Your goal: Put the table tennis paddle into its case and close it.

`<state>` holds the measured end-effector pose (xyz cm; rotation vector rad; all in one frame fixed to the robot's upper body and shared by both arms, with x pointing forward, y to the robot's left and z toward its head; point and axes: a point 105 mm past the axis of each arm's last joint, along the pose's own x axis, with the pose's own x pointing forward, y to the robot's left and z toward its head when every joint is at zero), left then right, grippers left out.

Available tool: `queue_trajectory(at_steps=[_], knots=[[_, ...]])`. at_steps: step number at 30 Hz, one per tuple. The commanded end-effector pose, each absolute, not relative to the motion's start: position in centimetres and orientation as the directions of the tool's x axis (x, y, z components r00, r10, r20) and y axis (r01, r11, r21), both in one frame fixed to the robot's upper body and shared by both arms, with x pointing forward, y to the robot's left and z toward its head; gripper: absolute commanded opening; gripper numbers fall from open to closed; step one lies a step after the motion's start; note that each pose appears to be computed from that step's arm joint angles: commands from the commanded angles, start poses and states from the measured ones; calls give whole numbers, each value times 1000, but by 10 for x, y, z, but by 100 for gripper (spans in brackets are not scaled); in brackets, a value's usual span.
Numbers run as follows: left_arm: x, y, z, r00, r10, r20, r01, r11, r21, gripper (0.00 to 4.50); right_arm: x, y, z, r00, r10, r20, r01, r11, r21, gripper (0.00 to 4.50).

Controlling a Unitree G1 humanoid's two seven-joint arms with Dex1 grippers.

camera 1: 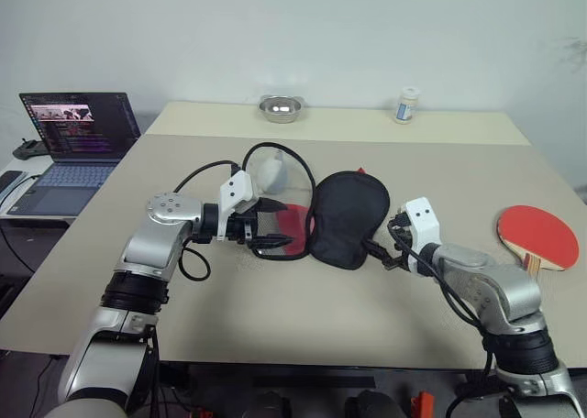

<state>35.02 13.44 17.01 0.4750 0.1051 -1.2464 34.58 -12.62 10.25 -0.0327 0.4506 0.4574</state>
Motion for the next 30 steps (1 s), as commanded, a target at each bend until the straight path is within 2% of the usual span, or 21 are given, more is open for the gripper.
queue_trajectory(at_steps=[1, 13, 16, 21, 27, 28, 30], knots=[[348, 128, 188, 327, -900, -287, 912, 220, 346, 390, 357, -119, 107, 825, 405, -393, -418, 907, 56, 450], [349, 125, 188, 323, -900, -292, 910, 211, 356, 390, 370, -86, 95, 791, 457, -406, -467, 880, 81, 450], [349, 123, 186, 324, -899, -295, 909, 210, 359, 394, 374, -83, 94, 795, 454, -402, -463, 883, 81, 394], [348, 123, 185, 321, -898, -301, 910, 205, 361, 394, 378, -86, 98, 810, 440, -388, -443, 892, 86, 231], [349, 122, 183, 320, -898, -303, 910, 202, 362, 394, 382, -88, 103, 825, 432, -366, -396, 902, 172, 27], [349, 122, 183, 319, -897, -306, 910, 199, 364, 394, 383, -89, 104, 831, 425, -360, -382, 905, 186, 1], [349, 121, 182, 315, -899, -306, 911, 196, 364, 394, 386, -92, 107, 847, 403, -348, -349, 914, 209, 1]])
